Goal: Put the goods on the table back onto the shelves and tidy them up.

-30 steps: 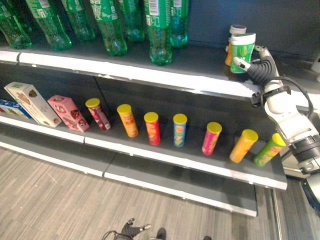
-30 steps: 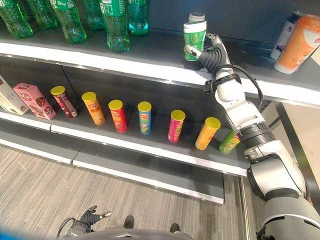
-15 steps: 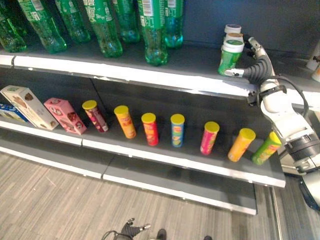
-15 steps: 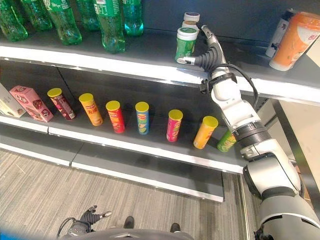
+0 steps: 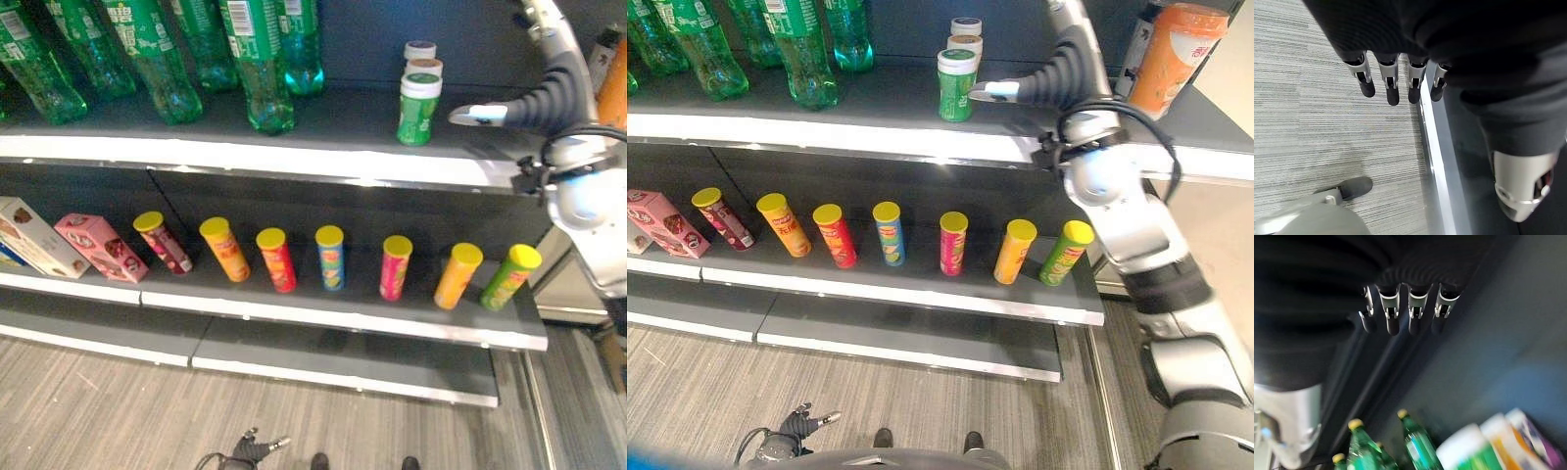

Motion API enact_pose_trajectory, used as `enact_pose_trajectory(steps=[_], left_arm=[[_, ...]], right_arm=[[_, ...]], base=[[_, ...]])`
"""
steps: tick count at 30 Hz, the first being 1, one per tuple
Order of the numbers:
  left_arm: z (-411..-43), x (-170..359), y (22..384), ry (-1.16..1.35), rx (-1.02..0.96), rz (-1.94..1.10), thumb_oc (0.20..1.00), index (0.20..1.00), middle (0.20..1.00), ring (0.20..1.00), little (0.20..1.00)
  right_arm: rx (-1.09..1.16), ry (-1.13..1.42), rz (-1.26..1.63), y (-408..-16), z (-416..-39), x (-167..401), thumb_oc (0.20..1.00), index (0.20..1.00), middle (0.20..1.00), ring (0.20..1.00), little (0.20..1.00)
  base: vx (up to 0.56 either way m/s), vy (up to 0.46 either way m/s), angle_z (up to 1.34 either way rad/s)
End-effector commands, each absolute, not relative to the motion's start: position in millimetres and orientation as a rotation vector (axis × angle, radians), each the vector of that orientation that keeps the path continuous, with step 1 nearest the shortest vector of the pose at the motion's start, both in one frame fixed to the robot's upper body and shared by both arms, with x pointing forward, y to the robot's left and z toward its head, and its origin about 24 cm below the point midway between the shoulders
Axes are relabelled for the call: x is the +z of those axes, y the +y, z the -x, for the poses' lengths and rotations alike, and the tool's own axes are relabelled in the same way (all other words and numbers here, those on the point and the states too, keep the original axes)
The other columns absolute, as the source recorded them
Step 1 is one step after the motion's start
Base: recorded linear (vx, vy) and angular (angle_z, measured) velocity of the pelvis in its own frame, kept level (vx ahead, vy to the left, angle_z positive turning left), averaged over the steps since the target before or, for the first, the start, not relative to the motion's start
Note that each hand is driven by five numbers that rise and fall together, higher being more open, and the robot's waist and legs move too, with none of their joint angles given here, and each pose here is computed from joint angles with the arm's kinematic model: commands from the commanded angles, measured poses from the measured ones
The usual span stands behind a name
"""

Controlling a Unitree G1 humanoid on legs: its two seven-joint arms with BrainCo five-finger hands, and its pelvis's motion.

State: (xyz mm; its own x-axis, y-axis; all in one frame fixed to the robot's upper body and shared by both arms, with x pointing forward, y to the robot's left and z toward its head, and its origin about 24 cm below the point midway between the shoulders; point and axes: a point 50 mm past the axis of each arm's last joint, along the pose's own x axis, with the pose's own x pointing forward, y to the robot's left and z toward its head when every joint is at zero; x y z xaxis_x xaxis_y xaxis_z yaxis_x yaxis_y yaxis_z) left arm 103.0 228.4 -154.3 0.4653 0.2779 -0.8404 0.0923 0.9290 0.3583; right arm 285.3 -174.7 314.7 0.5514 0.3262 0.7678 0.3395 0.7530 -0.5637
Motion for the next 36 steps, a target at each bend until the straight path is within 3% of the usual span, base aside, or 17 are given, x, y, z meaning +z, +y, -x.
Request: enact_pose_trajectory(steps=[1, 9, 15, 27, 29, 32, 33, 36], left_arm=[[-128.8, -141.5, 254.4, 1.029, 0.147, -0.457, 1.0, 1.0, 1.0, 1.0, 1.0], [-131.0, -140.3, 254.4, 1.012, 0.115, -0.454, 1.0, 1.0, 1.0, 1.0, 1.0], [-131.9, -139.5, 253.4, 0.996, 0.08, -0.441, 1.0, 1.0, 1.0, 1.0, 1.0], [-131.5, -139.2, 250.4, 0.979, 0.035, -0.417, 1.0, 1.0, 1.0, 1.0, 1.0], [-133.6, -137.1, 249.6, 0.956, 0.013, -0.4, 1.0, 1.0, 1.0, 1.0, 1.0], [-131.4, -139.5, 241.7, 0.963, -0.031, -0.389, 1.0, 1.0, 1.0, 1.0, 1.0], [-130.9, -141.5, 233.9, 0.966, -0.071, -0.39, 1.0, 1.0, 1.0, 1.0, 1.0], [-131.0, -143.9, 222.4, 0.97, -0.134, -0.394, 1.0, 1.0, 1.0, 1.0, 1.0]], right_arm=[[0.007, -1.145, 0.825, -172.2, -273.5, 338.4, 1.0, 1.0, 1.0, 1.0, 1.0], [0.182, -1.128, 0.942, -184.2, -240.2, 332.3, 1.0, 1.0, 1.0, 1.0, 1.0], [0.253, -0.963, 0.946, -214.2, -224.5, 313.0, 1.0, 1.0, 1.0, 1.0, 1.0], [0.372, -0.481, 0.415, -270.0, -212.2, 227.6, 1.0, 1.0, 1.0, 1.0, 1.0], [0.461, -0.253, 0.357, -276.8, -203.5, 192.2, 1.0, 1.0, 1.0, 1.0, 1.0], [0.418, 0.042, 0.229, -294.2, -200.1, 120.2, 1.0, 1.0, 1.0, 1.0, 1.0], [0.374, 0.279, 0.17, -302.3, -192.3, 60.9, 1.0, 1.0, 1.0, 1.0, 1.0], [0.355, 0.612, 0.213, -304.6, -168.8, -15.1, 1.0, 1.0, 1.0, 1.0, 1.0]], base=[[0.02, 0.059, -0.36], [0.01, 0.051, -0.21], [0.0, 0.069, -0.32], [0.01, 0.028, -0.2], [0.01, -0.008, -0.06], [0.0, -0.004, 0.02], [0.0, 0.0, 0.0], [-0.01, -0.019, 0.09]])
